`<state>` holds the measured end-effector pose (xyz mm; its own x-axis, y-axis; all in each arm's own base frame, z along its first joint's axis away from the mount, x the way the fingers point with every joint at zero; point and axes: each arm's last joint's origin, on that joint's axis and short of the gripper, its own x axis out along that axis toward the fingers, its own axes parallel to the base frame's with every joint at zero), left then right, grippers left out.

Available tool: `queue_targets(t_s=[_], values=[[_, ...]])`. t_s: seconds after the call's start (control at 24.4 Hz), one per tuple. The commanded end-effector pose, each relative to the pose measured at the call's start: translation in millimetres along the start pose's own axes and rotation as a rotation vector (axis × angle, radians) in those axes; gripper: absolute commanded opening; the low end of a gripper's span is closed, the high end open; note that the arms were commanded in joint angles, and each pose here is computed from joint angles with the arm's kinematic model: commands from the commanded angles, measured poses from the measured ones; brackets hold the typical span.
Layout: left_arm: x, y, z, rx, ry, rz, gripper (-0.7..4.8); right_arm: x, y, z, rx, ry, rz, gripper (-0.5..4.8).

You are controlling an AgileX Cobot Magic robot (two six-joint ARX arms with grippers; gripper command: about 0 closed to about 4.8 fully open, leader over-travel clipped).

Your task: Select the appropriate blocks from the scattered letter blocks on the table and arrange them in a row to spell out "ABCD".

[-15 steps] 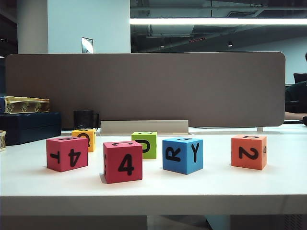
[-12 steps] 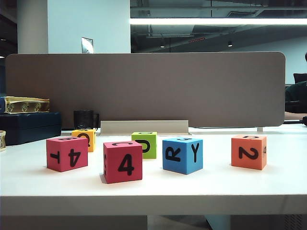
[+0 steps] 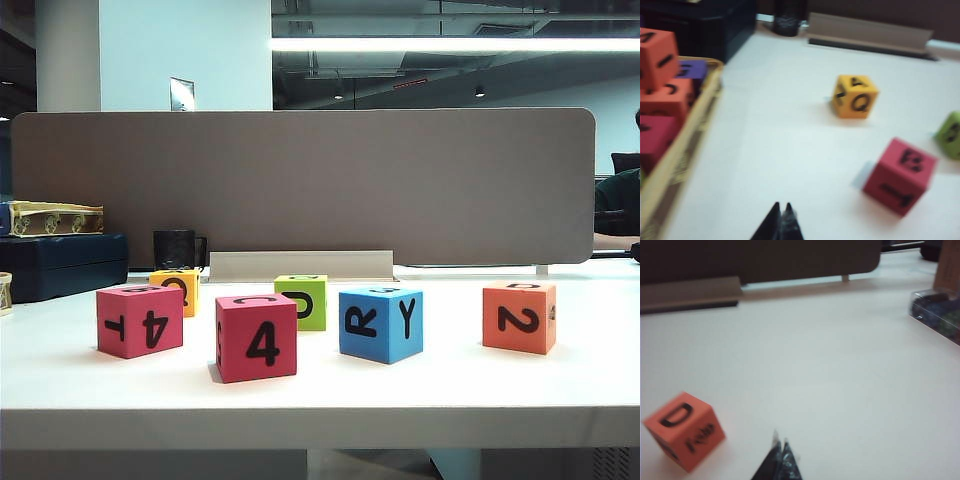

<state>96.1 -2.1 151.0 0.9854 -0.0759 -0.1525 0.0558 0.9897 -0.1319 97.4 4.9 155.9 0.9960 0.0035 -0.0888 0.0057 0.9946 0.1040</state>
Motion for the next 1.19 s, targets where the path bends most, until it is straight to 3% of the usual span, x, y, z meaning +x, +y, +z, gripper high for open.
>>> queue_targets(t_s=[0.04,0.49,0.7,0.9,1.19], values=[[-4,-5.0,18,-0.063,-0.095,-0.099,-0.06,-4,2,16,0.052,-0.091,0.037,-0.02],[-28,-13.5,72,-0.046,-0.181,-0.115,-0.06,-29,7,77,0.084,-0.237,0.059,-0.02],[-34,-17.1,97,-0.042,-0.195,-0.118,-0.06,-43,9,101,0.044,-0.273,0.059,-0.01],[-27,-20.9,127,0.014,-0.137,-0.125,-0.06,-44,13,133,0.026,-0.210,0.057,-0.01],[5,-25.3,151,0.006,-0.004,-0.246,-0.06,-17,21,159,-0.016,-0.053,0.160,-0.01]])
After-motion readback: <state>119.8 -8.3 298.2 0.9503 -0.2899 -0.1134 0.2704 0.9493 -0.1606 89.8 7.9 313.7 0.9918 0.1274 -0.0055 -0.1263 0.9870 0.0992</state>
